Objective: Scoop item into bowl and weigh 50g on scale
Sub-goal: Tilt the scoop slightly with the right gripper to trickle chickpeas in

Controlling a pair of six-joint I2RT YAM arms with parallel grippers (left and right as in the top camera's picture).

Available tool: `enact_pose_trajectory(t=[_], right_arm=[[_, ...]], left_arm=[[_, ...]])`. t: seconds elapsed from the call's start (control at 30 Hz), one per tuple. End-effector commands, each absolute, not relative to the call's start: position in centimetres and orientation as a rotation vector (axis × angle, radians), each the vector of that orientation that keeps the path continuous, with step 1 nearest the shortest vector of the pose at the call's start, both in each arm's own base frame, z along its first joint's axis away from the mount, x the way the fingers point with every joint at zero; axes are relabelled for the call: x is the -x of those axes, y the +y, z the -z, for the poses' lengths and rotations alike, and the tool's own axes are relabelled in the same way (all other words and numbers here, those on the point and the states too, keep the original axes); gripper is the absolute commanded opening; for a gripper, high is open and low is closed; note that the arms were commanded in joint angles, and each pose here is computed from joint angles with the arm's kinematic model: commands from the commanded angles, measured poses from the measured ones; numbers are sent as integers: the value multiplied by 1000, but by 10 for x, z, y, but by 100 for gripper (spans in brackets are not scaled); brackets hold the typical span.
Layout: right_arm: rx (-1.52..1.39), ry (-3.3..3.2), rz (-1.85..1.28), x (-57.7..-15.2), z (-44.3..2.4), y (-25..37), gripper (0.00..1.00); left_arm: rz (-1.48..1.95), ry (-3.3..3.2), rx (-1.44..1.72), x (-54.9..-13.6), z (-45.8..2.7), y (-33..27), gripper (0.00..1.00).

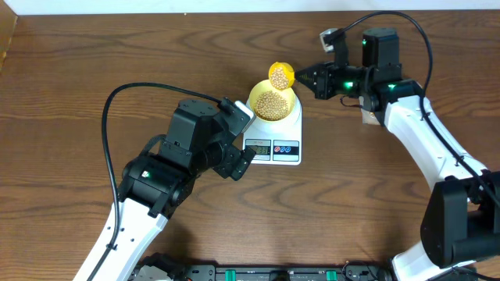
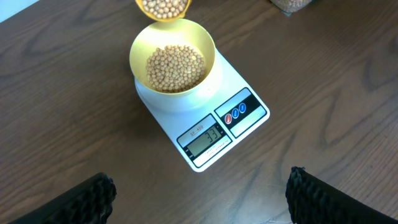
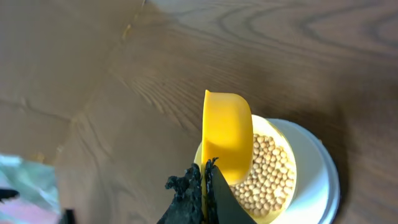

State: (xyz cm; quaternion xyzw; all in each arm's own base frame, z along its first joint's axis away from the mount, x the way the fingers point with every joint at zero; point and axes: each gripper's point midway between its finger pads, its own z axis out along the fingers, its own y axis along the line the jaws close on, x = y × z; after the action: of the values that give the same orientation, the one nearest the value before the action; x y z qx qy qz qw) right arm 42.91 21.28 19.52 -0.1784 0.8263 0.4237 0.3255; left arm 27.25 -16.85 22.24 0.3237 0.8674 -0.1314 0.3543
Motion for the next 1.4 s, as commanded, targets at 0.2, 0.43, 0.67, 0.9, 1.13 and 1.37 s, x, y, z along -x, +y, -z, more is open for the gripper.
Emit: enact_pose_trajectory(t=[0.2, 0.43, 0.67, 0.9, 1.13, 1.37], right_arm=[[629, 2110, -970, -431, -188, 218, 1], [682, 2098, -944, -429, -186, 218, 1], [708, 2099, -927, -427, -183, 217, 1], [764, 2082, -889, -426, -180, 216, 1], [806, 2061, -855, -427, -179, 215, 1], [906, 2000, -797, -427, -179, 215, 1]], left_arm=[[339, 2235, -815, -273, -227, -166, 90], [339, 2235, -815, -273, -227, -166, 90], [339, 2235, -815, -273, -227, -166, 90], [339, 2235, -815, -273, -227, -166, 90], [339, 2235, -815, -273, -227, -166, 90], [339, 2235, -815, -273, -227, -166, 90]])
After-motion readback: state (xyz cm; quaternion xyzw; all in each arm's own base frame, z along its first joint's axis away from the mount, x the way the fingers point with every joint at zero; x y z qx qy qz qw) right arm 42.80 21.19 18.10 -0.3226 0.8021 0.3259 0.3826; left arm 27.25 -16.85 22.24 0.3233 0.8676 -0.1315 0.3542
